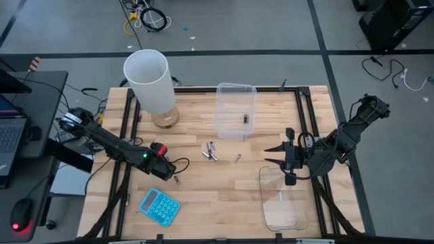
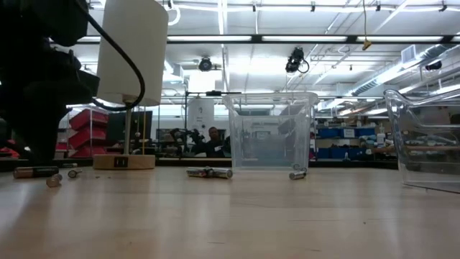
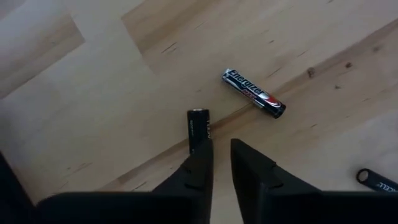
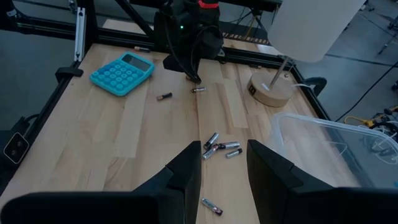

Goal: Sort batteries
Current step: Put the brown battery into the top transparent bin

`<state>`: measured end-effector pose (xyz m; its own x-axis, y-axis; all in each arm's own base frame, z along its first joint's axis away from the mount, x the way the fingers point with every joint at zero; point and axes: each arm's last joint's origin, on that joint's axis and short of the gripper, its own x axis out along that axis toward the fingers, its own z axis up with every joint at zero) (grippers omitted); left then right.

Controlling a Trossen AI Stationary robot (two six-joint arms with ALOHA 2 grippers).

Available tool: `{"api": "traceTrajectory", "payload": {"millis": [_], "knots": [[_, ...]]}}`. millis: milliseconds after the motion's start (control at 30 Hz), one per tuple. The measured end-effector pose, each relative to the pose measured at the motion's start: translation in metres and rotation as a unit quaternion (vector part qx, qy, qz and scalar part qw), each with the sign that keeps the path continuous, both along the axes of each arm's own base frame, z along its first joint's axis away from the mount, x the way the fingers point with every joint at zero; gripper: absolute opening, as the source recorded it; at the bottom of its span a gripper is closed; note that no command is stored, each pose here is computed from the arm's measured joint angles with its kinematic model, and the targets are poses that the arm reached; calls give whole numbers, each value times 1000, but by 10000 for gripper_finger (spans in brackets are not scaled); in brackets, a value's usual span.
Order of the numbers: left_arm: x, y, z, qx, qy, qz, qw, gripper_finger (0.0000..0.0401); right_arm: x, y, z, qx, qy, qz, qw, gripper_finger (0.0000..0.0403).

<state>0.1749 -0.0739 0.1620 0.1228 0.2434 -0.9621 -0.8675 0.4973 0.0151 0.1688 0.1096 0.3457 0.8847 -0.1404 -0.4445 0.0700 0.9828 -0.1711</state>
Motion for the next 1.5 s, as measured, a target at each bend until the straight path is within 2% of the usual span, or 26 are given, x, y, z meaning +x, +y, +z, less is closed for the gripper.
{"api": "traceTrajectory", "payload": {"millis": [200, 333, 633, 900, 1133, 1400, 1500], "knots": [[-3, 1, -2, 5, 11, 3, 1000, 118, 0, 0, 0, 0, 0, 0, 1000, 115], [-2, 1, -5, -1, -1, 3, 1000, 141, 0, 0, 0, 0, 0, 0, 1000, 115], [-10, 4, -16, -10, 17, 18, 1000, 144, 0, 0, 0, 0, 0, 0, 1000, 115], [-13, 5, -29, -23, -8, 18, 1000, 144, 0, 0, 0, 1, 0, 0, 1000, 115], [-15, 6, -31, -23, -7, 28, 999, 120, 0, 0, 0, 2, -2, 0, 1000, 115], [-15, 6, -31, -24, -7, 29, 999, 41, 0, 0, 0, 2, -3, 0, 1000, 115], [-15, 6, -31, -23, -6, 28, 999, 29, 0, 0, 0, 2, -3, 0, 1000, 115]]}}
